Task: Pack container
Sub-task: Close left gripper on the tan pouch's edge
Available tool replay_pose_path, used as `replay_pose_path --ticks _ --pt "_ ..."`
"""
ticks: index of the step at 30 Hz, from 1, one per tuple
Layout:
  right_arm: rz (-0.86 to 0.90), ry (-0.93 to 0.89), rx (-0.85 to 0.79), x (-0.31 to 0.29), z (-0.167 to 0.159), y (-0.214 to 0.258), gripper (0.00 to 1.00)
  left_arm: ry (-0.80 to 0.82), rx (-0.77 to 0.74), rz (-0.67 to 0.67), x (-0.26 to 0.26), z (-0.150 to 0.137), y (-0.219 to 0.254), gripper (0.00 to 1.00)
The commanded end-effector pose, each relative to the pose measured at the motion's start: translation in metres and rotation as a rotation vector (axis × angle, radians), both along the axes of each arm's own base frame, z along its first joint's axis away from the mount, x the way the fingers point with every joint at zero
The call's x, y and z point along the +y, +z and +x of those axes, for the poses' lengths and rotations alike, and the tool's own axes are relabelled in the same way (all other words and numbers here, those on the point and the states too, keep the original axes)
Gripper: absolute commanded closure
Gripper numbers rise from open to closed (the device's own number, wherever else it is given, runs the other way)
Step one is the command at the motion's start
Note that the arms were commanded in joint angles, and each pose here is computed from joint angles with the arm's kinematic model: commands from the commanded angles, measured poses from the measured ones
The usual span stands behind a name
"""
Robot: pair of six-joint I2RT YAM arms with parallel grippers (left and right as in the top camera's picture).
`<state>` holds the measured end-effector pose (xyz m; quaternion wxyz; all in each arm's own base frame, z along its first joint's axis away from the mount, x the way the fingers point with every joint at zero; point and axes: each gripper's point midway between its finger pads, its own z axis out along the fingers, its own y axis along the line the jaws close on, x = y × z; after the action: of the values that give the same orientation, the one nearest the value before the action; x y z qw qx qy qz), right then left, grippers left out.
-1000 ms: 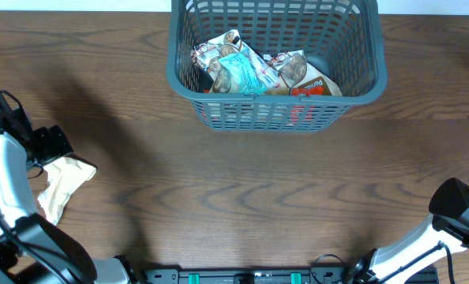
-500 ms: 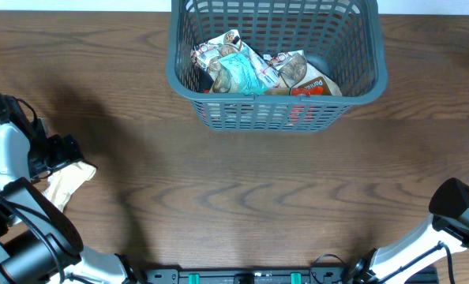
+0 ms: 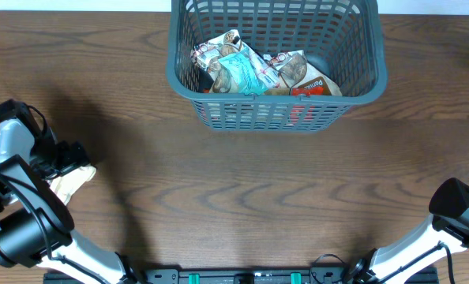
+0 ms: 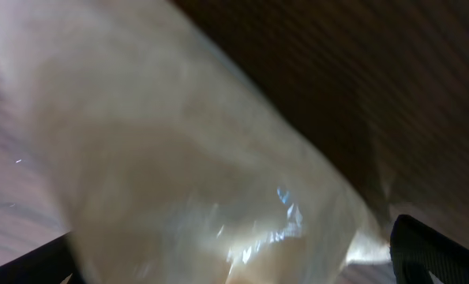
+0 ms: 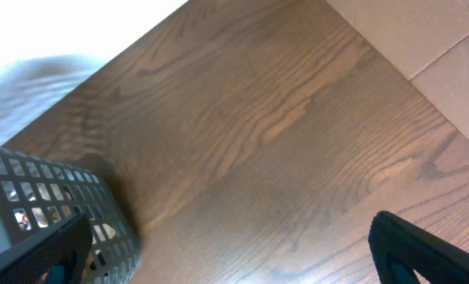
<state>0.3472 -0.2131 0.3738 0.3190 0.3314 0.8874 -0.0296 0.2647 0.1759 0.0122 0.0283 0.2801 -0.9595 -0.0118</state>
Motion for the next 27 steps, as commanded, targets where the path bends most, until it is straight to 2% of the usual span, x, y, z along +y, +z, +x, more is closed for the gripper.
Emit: replay_pose_path --ticks 1,10,12,14,15,17,18,27 --pt "0.016 -0.011 0.002 -0.0005 0.0 -0.0025 0.01 0.017 0.017 -0.008 -0.0002 -0.0029 -0.0076 0.01" --pt "0.016 -0.011 0.002 -0.0005 0.0 -0.0025 0.01 0.017 0.019 -0.01 0.0008 -0.0011 -0.0142 0.01" --pt "0.016 -0.011 0.002 -0.0005 0.0 -0.0025 0.01 0.017 0.02 -0.01 0.0007 -0.0013 -0.0142 0.2" --pt "0.016 -0.011 0.002 -0.0005 0.0 -0.0025 0.01 0.02 0.019 -0.01 0.0008 -0.0011 -0.0142 0.44" --pt "0.016 -0.011 0.002 -0.0005 0.0 -0.0025 0.01 0.02 0.019 -0.009 0.0009 -0.0011 -0.0143 0.62" --pt "0.016 -0.011 0.002 -0.0004 0.0001 -0.0025 0.01 0.02 0.018 -0.008 0.0011 -0.0008 -0.0142 0.88" --pt "0.016 -0.011 0.002 -0.0005 0.0 -0.0025 0.01 0.021 0.016 -0.007 0.0013 -0.0004 -0.0143 0.94" --pt "0.016 -0.011 0.002 -0.0005 0.0 -0.0025 0.01 0.145 -0.005 0.026 0.0053 0.0048 -0.0098 0.94"
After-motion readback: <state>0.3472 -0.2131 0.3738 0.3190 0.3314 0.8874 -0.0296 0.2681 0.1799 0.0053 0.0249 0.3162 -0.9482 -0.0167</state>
